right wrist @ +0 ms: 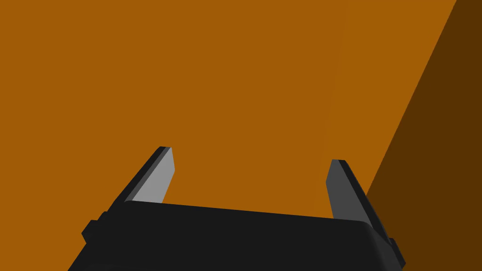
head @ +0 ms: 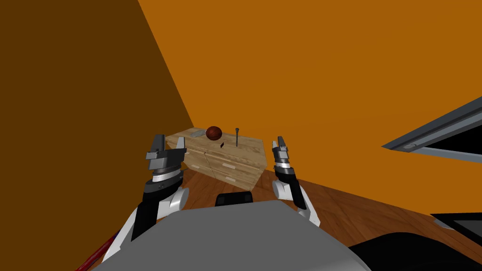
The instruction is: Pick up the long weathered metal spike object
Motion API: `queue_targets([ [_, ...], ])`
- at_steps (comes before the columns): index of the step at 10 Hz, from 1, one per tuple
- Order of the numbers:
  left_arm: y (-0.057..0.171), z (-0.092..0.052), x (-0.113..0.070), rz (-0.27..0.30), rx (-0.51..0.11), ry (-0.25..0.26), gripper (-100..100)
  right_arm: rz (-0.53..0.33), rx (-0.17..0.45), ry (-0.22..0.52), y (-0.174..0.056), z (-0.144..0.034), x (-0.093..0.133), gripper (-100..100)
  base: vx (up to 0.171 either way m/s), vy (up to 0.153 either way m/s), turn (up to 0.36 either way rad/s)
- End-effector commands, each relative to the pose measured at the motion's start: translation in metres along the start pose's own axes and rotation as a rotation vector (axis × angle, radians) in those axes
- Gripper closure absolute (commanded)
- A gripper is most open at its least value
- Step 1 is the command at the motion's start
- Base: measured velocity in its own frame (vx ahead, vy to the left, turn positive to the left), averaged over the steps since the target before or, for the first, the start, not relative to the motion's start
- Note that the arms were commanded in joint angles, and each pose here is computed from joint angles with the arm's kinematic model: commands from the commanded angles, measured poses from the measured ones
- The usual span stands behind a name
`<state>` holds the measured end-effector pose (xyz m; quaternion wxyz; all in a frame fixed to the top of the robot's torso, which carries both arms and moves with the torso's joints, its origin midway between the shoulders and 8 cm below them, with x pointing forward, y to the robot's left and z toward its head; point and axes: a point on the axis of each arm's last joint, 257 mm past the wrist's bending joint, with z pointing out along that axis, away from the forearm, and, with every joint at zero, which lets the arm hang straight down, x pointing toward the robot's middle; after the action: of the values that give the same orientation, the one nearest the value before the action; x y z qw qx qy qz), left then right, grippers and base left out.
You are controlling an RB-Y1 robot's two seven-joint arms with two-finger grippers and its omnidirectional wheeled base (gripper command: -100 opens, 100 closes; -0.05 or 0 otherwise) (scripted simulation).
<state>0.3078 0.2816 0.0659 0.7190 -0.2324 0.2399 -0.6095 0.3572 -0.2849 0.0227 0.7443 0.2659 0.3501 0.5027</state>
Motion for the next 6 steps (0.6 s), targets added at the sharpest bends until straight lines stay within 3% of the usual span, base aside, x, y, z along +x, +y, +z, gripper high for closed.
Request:
queue_targets([
  [1, 0.0, 0.0, 0.0, 0.0, 0.0, 0.0, 0, -0.02, 0.038, 0.042, -0.016, 0.006, 0.014, -100, -0.004, 0.06, -0.012],
  [2, 0.0, 0.0, 0.0, 0.0, 0.0, 0.0, 0, -0.02, 0.038, 0.042, -0.016, 0.006, 0.014, -100, -0.004, 0.043, -0.002],
  [6, 0.0, 0.0, 0.0, 0.0, 0.0, 0.0, 0, -0.079, 0.153, 0.148, -0.064, 0.011, 0.056, -100, -0.018, 0.064, -0.013],
])
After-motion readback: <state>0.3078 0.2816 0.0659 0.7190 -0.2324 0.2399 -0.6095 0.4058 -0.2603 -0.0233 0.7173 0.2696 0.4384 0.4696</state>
